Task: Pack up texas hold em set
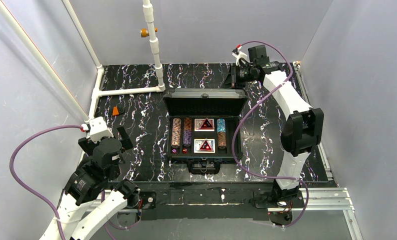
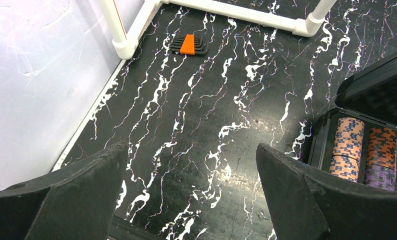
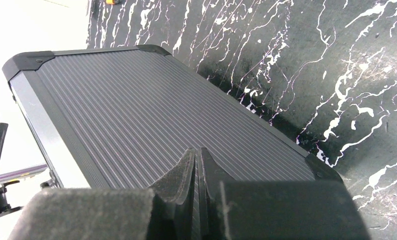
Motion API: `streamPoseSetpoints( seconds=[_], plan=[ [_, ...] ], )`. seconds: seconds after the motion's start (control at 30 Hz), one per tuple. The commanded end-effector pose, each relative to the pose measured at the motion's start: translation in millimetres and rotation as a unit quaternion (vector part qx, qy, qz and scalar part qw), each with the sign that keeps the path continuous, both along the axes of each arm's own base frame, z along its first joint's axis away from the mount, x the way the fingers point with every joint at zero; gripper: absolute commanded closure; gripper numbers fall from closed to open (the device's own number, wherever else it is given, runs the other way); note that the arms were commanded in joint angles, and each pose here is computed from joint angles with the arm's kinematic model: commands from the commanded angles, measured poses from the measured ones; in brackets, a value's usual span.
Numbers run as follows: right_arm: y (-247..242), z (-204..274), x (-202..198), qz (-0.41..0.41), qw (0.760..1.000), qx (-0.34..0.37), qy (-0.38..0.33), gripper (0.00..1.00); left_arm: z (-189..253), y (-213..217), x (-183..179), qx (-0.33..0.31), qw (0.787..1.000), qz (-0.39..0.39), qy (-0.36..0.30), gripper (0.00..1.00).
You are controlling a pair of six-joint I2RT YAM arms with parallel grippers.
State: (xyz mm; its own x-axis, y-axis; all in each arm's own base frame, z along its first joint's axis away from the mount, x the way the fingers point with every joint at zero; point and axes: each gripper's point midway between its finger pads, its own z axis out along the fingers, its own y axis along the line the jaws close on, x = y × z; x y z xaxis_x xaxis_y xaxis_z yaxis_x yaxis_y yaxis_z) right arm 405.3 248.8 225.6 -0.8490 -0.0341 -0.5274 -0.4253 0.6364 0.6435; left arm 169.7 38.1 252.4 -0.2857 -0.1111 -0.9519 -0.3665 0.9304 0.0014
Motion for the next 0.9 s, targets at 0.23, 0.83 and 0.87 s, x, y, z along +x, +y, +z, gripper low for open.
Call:
streamPoseSetpoints(
  seconds=[0.23, 0.83, 0.87],
  plan=[
    [11.5, 29.1, -40.7, 0.019, 0.998, -0.033, -0.054, 0.87, 5.6, 0.7, 1.4, 0.004, 1.0, 0.003, -0.004, 0.01],
    [21.8, 63.7, -102.6, 0.04, 0.994, -0.029, -0.097, 0.77, 3.4, -7.4, 5.6, 0.008, 1.0, -0.017, 0.008, 0.01],
    [21.4, 64.9, -106.1, 0.04, 0.994, -0.028, -0.098, 0.72, 2.6, -8.8, 6.3, 0.008, 1.0, -0.021, 0.009, 0.0]
  ],
)
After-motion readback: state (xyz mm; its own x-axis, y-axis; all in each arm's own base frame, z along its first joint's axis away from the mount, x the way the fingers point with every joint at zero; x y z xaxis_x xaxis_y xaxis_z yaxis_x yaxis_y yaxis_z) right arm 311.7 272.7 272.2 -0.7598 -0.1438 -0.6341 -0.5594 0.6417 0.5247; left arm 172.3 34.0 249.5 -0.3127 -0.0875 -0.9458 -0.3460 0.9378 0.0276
